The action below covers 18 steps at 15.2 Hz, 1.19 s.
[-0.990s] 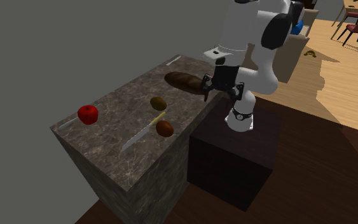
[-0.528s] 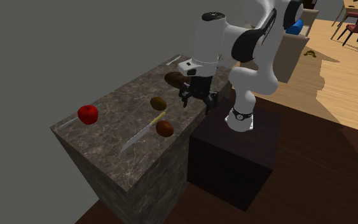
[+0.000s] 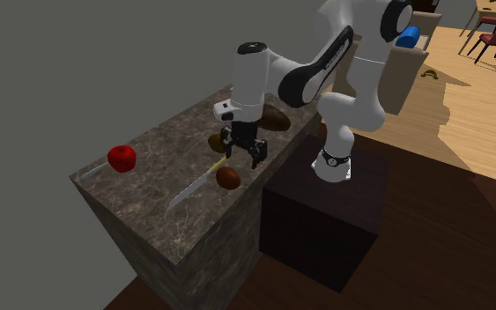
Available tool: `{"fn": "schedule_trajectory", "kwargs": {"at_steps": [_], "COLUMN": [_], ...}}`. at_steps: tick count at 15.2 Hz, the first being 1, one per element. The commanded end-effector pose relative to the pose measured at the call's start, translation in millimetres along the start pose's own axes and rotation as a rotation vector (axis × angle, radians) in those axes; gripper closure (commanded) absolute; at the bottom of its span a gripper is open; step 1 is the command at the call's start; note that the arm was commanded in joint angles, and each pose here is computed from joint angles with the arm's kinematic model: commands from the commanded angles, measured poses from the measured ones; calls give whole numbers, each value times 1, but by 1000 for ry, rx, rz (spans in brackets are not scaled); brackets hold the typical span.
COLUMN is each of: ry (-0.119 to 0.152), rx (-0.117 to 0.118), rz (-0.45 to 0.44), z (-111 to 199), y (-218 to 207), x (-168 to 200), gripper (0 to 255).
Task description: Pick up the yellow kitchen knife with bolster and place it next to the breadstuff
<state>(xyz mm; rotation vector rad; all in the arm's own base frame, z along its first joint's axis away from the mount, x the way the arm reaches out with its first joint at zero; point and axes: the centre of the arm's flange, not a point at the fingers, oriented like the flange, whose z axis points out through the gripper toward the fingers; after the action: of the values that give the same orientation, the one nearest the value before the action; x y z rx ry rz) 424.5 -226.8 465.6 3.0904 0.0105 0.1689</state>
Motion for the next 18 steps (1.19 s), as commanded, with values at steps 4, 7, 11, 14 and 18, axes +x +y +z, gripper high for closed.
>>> {"fn": "schedule_trajectory", "kwargs": {"at_steps": [4,7,11,14,18], "ry": [-5,-8,-12,-14,-14], "rx": [-3,-3,-4,-5,-5], "rz": [36,58,87,101,101], "z": [39,62,92,108,129], "y": [53,85,127,149,150], "x": [7,12,18,20,20], "gripper": [0,0,0,0,0]}}
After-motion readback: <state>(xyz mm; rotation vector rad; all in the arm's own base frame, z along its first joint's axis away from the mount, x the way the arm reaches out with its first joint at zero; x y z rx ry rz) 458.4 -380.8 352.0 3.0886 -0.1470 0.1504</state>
